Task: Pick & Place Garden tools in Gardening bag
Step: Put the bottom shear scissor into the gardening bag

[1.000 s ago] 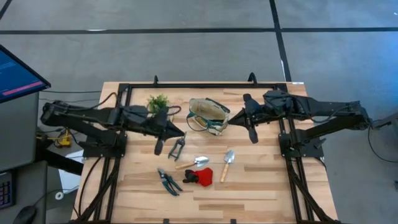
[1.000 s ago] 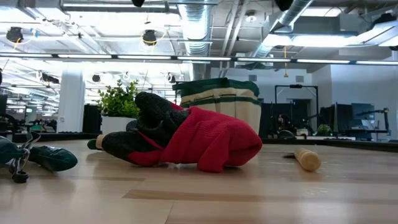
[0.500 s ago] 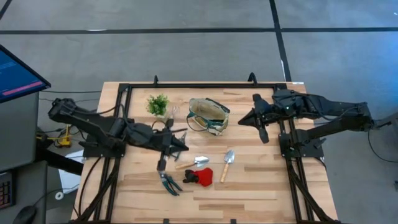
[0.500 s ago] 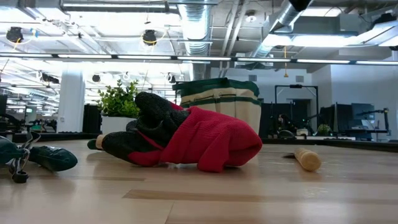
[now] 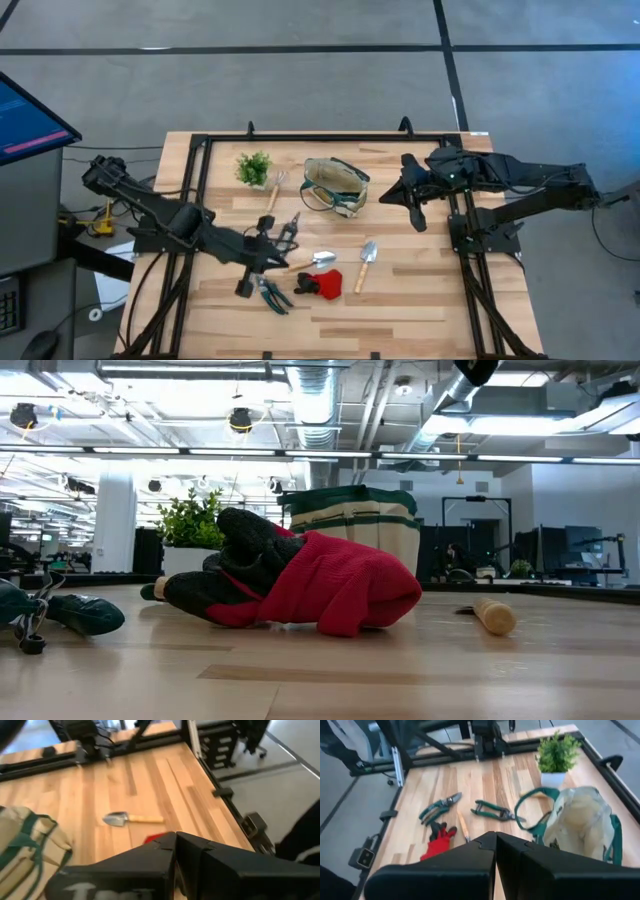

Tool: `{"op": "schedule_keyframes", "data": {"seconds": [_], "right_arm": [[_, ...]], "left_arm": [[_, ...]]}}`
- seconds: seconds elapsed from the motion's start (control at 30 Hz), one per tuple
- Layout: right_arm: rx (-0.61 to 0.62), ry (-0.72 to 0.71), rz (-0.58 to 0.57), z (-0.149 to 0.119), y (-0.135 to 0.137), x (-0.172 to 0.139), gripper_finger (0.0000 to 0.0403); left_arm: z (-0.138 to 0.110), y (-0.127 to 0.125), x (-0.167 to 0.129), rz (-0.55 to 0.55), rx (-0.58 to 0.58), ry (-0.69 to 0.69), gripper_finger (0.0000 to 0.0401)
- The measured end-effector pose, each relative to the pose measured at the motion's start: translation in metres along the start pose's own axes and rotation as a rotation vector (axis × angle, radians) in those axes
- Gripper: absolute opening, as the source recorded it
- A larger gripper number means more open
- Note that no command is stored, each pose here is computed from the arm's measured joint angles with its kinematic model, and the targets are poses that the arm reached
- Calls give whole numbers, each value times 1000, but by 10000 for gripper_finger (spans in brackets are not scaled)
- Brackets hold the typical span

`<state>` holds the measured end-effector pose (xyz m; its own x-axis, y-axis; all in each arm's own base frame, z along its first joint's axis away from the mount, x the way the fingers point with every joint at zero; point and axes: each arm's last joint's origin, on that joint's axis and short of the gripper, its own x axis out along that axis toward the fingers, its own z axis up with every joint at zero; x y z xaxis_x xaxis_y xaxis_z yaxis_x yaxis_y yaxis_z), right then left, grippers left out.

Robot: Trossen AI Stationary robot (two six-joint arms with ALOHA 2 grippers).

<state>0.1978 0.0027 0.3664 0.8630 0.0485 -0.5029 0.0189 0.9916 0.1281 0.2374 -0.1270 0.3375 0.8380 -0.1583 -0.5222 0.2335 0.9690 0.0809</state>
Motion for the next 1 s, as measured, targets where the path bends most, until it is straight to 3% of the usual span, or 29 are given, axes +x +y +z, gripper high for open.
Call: {"op": "schedule_keyframes", "data": {"seconds": [0.17, 0.33, 0.6, 1.0], "right_arm": [[50, 23, -49, 0, -4, 12, 0], [98, 81, -68, -2, -7, 32, 0], [100, 196, -85, -10, -9, 63, 0], [87, 249, -21, -15, -3, 74, 0]], "left_arm": [[-15, -13, 4, -34, 41, 55, 2], [-43, -26, 27, -45, 96, 173, 2], [-63, -52, 58, -74, 164, 277, 2], [-87, -79, 80, -141, 76, 403, 36]]}}
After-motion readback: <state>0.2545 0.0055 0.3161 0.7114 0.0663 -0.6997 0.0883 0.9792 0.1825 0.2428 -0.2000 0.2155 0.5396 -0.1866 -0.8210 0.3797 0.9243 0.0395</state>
